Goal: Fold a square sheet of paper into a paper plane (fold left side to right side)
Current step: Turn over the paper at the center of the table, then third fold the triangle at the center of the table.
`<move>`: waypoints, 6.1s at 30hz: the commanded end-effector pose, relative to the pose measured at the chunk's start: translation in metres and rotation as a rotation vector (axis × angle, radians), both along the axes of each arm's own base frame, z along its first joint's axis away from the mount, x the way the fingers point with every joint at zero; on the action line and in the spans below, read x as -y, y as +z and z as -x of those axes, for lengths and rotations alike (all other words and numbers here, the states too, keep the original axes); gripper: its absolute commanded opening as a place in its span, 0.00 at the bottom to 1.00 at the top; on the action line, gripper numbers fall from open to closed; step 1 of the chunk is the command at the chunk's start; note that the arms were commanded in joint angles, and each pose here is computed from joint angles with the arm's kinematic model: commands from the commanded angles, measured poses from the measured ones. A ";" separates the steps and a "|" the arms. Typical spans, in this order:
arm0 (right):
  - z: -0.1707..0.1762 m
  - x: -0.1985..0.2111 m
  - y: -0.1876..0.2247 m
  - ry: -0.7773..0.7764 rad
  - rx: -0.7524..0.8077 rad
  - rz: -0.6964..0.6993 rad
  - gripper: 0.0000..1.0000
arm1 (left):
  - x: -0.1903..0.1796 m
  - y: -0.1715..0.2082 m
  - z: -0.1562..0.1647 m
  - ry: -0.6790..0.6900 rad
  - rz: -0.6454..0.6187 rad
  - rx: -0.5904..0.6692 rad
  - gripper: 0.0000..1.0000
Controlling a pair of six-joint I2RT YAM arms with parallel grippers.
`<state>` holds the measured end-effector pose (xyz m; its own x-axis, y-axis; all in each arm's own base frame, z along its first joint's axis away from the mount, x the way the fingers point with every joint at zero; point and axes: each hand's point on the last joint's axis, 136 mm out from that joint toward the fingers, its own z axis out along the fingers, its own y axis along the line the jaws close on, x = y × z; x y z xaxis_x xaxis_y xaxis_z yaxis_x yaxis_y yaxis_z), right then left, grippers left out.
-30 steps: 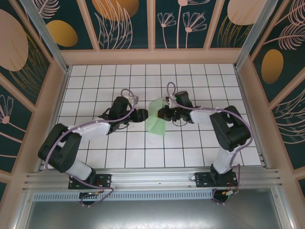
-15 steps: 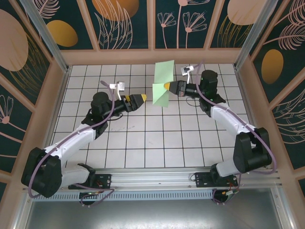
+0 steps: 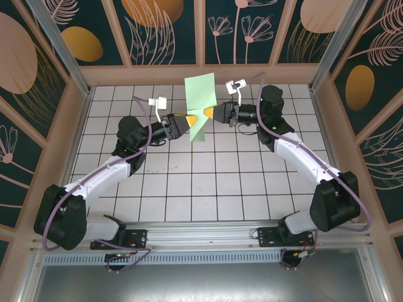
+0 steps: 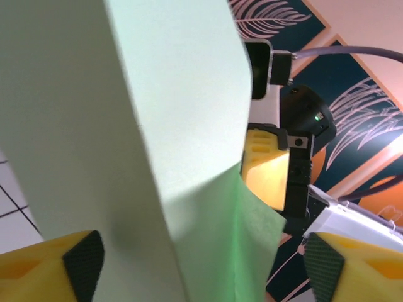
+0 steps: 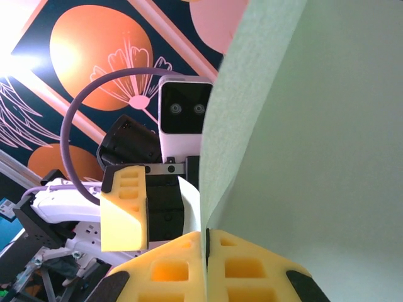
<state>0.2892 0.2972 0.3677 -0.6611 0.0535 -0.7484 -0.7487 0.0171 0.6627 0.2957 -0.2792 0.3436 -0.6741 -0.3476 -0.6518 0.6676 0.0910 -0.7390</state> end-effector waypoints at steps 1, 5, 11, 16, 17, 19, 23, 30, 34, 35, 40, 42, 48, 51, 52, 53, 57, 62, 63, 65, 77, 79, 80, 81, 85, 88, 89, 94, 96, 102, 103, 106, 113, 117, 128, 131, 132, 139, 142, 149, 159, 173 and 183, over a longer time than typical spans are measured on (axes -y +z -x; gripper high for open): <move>0.011 0.001 0.020 0.033 0.060 -0.044 0.07 | -0.002 0.024 0.013 -0.042 0.065 0.078 0.73; 0.010 0.002 0.016 0.020 0.044 -0.040 0.10 | -0.002 0.024 0.013 -0.034 0.064 0.077 0.52; 0.007 0.004 0.007 -0.009 0.020 -0.024 0.20 | -0.002 0.012 0.006 -0.002 0.025 0.048 0.28; -0.007 0.018 -0.009 -0.117 -0.006 0.039 0.38 | -0.003 -0.009 -0.003 0.053 -0.065 0.013 0.10; -0.013 0.024 -0.016 -0.168 -0.014 0.073 0.42 | -0.003 -0.016 -0.005 0.074 -0.105 0.002 0.07; -0.032 0.042 -0.033 -0.313 -0.035 0.162 0.49 | -0.005 -0.032 -0.010 0.130 -0.199 -0.020 0.04; -0.072 0.103 -0.084 -0.727 -0.091 0.479 0.59 | -0.014 -0.067 -0.010 0.257 -0.425 -0.081 0.00; -0.073 0.195 -0.133 -1.113 -0.207 0.702 0.75 | -0.045 -0.142 0.010 0.476 -0.868 -0.274 0.00; -0.065 0.214 -0.144 -1.196 -0.207 0.739 0.86 | -0.052 -0.163 0.026 0.578 -1.150 -0.335 0.00; -0.064 0.217 -0.146 -1.207 -0.209 0.746 0.88 | -0.056 -0.168 0.028 0.616 -1.219 -0.352 0.00; -0.061 0.224 -0.152 -1.231 -0.208 0.770 0.92 | -0.063 -0.184 0.036 0.764 -1.477 -0.377 0.00; -0.060 0.225 -0.154 -1.236 -0.207 0.777 0.94 | -0.060 -0.191 0.036 0.798 -1.565 -0.374 0.00; -0.057 0.227 -0.157 -1.240 -0.203 0.764 0.95 | -0.055 -0.209 0.028 0.881 -1.800 -0.351 0.00; -0.056 0.226 -0.160 -1.227 -0.207 0.759 0.95 | -0.050 -0.219 0.024 0.883 -1.849 -0.355 0.00; -0.056 0.226 -0.161 -1.227 -0.208 0.760 0.95 | -0.047 -0.223 0.023 0.872 -1.857 -0.356 0.00; -0.055 0.227 -0.162 -1.227 -0.209 0.762 0.95 | -0.043 -0.228 0.022 0.858 -1.862 -0.362 0.00; -0.053 0.231 -0.160 -1.237 -0.207 0.756 0.95 | -0.026 -0.252 0.021 0.771 -1.897 -0.384 0.00; -0.048 0.235 -0.157 -1.245 -0.206 0.748 0.95 | -0.009 -0.280 0.018 0.656 -1.929 -0.450 0.00; -0.046 0.235 -0.156 -1.246 -0.208 0.746 0.95 | -0.006 -0.284 0.016 0.640 -1.932 -0.460 0.00; -0.045 0.236 -0.158 -1.244 -0.213 0.747 0.95 | 0.000 -0.290 0.011 0.607 -1.930 -0.475 0.00; -0.042 0.231 -0.166 -1.206 -0.245 0.737 0.95 | 0.042 -0.319 -0.006 0.389 -1.790 -0.572 0.15; -0.042 0.230 -0.169 -1.196 -0.255 0.739 0.95 | 0.047 -0.318 -0.010 0.363 -1.760 -0.578 0.19; -0.042 0.228 -0.170 -1.188 -0.259 0.740 0.95 | 0.050 -0.318 -0.012 0.347 -1.743 -0.581 0.22; -0.042 0.227 -0.171 -1.178 -0.262 0.738 0.96 | 0.055 -0.316 -0.014 0.329 -1.712 -0.584 0.25; -0.043 0.215 -0.176 -1.116 -0.277 0.725 0.96 | 0.078 -0.301 -0.024 0.261 -1.560 -0.573 0.37; -0.042 0.201 -0.180 -1.040 -0.280 0.693 0.95 | 0.092 -0.280 -0.029 0.214 -1.420 -0.554 0.48; -0.043 0.197 -0.181 -1.018 -0.285 0.685 0.95 | 0.095 -0.273 -0.032 0.204 -1.373 -0.548 0.50; -0.042 0.159 -0.194 -0.833 -0.337 0.610 0.88 | 0.078 -0.227 -0.041 0.231 -1.130 -0.501 0.60; -0.042 0.138 -0.198 -0.759 -0.365 0.565 0.82 | 0.062 -0.205 -0.045 0.262 -1.015 -0.482 0.61; -0.048 0.065 -0.226 -0.565 -0.431 0.551 0.60 | -0.009 -0.177 -0.044 0.347 -0.692 -0.472 0.67; -0.051 0.054 -0.233 -0.542 -0.439 0.561 0.58 | -0.017 -0.172 -0.046 0.356 -0.649 -0.461 0.68; -0.059 0.032 -0.251 -0.509 -0.466 0.580 0.53 | -0.033 -0.181 -0.039 0.358 -0.581 -0.460 0.69; -0.076 0.000 -0.291 -0.463 -0.498 0.671 0.35 | -0.051 -0.199 -0.029 0.363 -0.471 -0.457 0.68; -0.082 -0.006 -0.313 -0.458 -0.519 0.713 0.33 | -0.051 -0.217 -0.020 0.339 -0.471 -0.481 0.69; -0.087 -0.005 -0.348 -0.445 -0.545 0.804 0.31 | -0.039 -0.256 -0.013 0.244 -0.507 -0.583 0.67; -0.085 0.001 -0.355 -0.460 -0.551 0.843 0.27 | -0.037 -0.264 -0.012 0.228 -0.513 -0.610 0.67; -0.084 0.003 -0.358 -0.462 -0.554 0.857 0.27 | -0.036 -0.267 -0.011 0.220 -0.516 -0.621 0.67; -0.080 0.008 -0.369 -0.455 -0.564 0.905 0.23 | -0.025 -0.278 -0.009 0.170 -0.534 -0.658 0.65; -0.078 0.010 -0.373 -0.451 -0.570 0.917 0.21 | -0.023 -0.284 -0.010 0.177 -0.556 -0.674 0.65; -0.076 0.013 -0.377 -0.454 -0.573 0.933 0.19 | -0.024 -0.303 -0.008 0.190 -0.656 -0.725 0.66; -0.074 0.011 -0.376 -0.446 -0.575 0.921 0.19 | -0.020 -0.326 -0.004 0.199 -0.791 -0.789 0.67; -0.074 0.009 -0.374 -0.445 -0.576 0.906 0.19 | -0.003 -0.326 -0.002 0.161 -0.770 -0.814 0.59; -0.074 0.009 -0.373 -0.448 -0.575 0.901 0.19 | 0.001 -0.315 -0.003 0.161 -0.740 -0.808 0.57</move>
<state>0.3762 0.2968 0.0200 -0.9594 -0.0129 -0.2818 -0.1739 0.8134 0.5551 0.3049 -0.2678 0.0295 -0.9700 -0.1941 -0.1465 -0.0500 0.7489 -0.6608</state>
